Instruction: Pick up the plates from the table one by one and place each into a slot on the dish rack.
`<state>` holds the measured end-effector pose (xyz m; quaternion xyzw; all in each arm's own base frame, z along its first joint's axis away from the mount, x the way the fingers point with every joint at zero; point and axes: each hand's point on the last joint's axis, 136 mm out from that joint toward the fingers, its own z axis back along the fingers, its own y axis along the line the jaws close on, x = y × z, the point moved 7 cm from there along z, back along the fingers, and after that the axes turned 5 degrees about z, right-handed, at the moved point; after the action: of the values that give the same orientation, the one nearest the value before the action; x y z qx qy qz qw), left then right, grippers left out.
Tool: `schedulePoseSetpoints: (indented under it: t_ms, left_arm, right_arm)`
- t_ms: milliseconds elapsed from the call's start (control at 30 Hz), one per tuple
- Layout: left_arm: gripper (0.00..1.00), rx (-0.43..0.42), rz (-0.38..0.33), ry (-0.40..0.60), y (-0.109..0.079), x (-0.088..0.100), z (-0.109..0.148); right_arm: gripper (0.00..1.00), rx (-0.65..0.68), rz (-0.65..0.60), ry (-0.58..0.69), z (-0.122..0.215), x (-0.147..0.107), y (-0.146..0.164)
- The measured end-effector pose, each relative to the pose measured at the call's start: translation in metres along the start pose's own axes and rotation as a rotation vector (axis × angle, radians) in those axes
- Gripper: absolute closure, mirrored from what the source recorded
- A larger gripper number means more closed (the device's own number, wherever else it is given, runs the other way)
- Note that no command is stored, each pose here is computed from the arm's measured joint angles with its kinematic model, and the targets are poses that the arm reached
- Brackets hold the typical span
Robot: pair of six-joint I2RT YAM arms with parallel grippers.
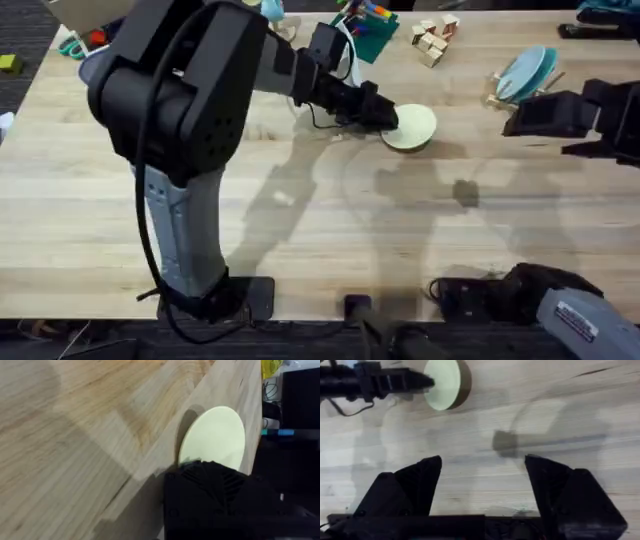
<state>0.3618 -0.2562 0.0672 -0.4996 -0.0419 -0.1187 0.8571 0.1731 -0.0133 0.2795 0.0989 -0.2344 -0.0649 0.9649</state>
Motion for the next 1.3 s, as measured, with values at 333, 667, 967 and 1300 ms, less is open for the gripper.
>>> schedulePoseSetpoints:
  t_ms: [333,667,967,1300]
  left_arm:
    - [0.963,0.000,0.000,0.000,0.000,0.000,0.000]
    - [0.963,0.000,0.000,0.000,0.000,0.000,0.000]
    - [0.963,0.000,0.000,0.000,0.000,0.000,0.000]
    - [0.963,0.000,0.000,0.000,0.000,0.000,0.000]
  right_arm:
    - [0.005,0.125,0.048,0.116,-0.032,0.015,0.002]
    - [0.005,0.147,0.021,0.083,-0.065,0.046,-0.005]
    - [0.005,0.208,-0.067,0.055,-0.105,0.035,-0.009]
    - [0.007,0.278,-0.060,0.001,-0.144,0.025,0.010]
